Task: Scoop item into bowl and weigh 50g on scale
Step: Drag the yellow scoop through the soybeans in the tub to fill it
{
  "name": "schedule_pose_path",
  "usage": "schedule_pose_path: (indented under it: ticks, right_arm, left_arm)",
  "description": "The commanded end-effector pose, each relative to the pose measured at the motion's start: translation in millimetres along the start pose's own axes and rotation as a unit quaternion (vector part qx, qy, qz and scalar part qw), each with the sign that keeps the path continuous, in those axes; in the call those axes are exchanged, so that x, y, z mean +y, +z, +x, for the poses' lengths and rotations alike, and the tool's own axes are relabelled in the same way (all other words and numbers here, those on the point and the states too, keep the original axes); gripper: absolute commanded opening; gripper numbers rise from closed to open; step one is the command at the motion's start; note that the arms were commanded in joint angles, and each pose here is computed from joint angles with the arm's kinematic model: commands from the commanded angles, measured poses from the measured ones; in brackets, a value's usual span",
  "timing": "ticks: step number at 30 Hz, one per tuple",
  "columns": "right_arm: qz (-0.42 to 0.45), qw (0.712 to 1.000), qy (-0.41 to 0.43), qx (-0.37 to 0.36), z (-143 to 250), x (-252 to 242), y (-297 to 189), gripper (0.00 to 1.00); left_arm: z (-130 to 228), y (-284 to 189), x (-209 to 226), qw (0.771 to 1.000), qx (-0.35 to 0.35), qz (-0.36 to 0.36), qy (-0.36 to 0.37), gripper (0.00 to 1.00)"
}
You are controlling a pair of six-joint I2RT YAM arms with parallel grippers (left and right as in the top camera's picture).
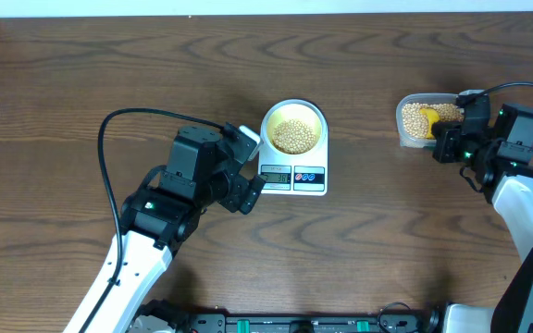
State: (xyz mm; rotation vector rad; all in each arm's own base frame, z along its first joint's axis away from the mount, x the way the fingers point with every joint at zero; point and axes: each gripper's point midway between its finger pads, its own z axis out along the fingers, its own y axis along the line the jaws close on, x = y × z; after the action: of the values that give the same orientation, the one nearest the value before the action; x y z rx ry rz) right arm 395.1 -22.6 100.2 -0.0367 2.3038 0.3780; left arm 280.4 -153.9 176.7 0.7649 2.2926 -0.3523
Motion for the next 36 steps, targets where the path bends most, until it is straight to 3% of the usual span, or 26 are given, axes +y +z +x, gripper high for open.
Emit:
schedule_pose_path:
  ticks: [1,36]
  right_arm:
    - [-0.023,0.999,0.029,-0.005,0,-1,-2,0.01]
    - [-0.087,0.987,0.122,-0.061,-19,-21,-29,0.01]
  left_arm:
    - [6,3,-2,1.000,0.006,0.007,0.003,0.88]
    - [6,3,-2,1.000,0.006,0.007,0.003,0.88]
